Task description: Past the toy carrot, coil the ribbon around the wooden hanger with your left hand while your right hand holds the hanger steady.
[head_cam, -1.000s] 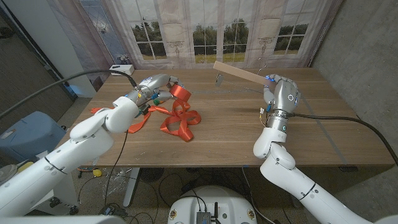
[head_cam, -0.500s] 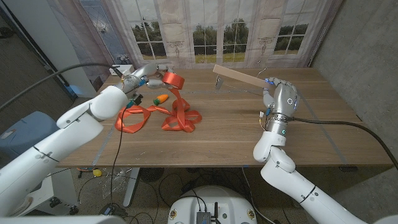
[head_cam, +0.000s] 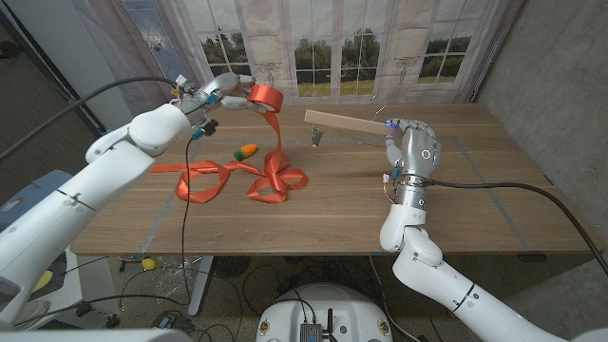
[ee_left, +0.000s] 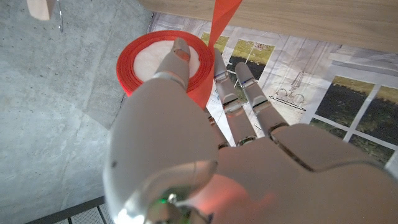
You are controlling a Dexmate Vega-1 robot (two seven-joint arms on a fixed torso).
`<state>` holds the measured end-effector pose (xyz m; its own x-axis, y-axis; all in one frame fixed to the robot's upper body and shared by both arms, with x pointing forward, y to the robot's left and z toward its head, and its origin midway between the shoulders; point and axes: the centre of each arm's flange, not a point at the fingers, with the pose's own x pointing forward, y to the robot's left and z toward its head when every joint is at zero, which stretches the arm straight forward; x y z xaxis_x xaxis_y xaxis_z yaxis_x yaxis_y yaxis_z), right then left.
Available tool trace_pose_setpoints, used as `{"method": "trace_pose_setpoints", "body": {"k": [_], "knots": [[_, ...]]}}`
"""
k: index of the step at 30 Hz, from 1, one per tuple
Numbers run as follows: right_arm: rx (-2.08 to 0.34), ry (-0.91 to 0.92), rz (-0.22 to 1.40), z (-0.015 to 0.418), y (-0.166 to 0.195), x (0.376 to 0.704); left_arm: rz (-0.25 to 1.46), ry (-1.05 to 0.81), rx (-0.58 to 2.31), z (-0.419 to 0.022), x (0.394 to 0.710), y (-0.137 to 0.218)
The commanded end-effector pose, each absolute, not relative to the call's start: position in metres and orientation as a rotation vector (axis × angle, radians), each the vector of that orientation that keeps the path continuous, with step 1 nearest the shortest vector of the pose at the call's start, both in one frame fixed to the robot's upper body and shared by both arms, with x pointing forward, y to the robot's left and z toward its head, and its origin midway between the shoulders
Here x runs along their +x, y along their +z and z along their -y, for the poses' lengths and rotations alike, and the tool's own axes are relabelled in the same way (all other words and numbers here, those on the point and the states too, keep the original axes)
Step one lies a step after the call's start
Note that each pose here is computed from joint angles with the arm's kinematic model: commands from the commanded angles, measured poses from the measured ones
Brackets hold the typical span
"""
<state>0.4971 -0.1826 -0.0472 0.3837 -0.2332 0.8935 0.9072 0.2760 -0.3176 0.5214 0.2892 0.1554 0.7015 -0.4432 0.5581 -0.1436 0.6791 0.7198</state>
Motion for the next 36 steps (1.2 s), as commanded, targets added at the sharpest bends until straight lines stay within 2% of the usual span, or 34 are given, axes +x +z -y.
{"method": "trace_pose_setpoints", "body": {"k": [1,14,36], "knots": [[-1.042,-0.839,0.905,0.162,-0.043,0.503,0.865,-0.296,0.813,-0.266,0.523,0.204],[-1.057,-0.785,0.884,0.153,-0.04,0.524,0.941,-0.364,0.887,-0.236,0.5,0.231],[-1.059,-0.762,0.88,0.143,-0.027,0.557,1.102,-0.483,0.878,-0.195,0.461,0.247]]}}
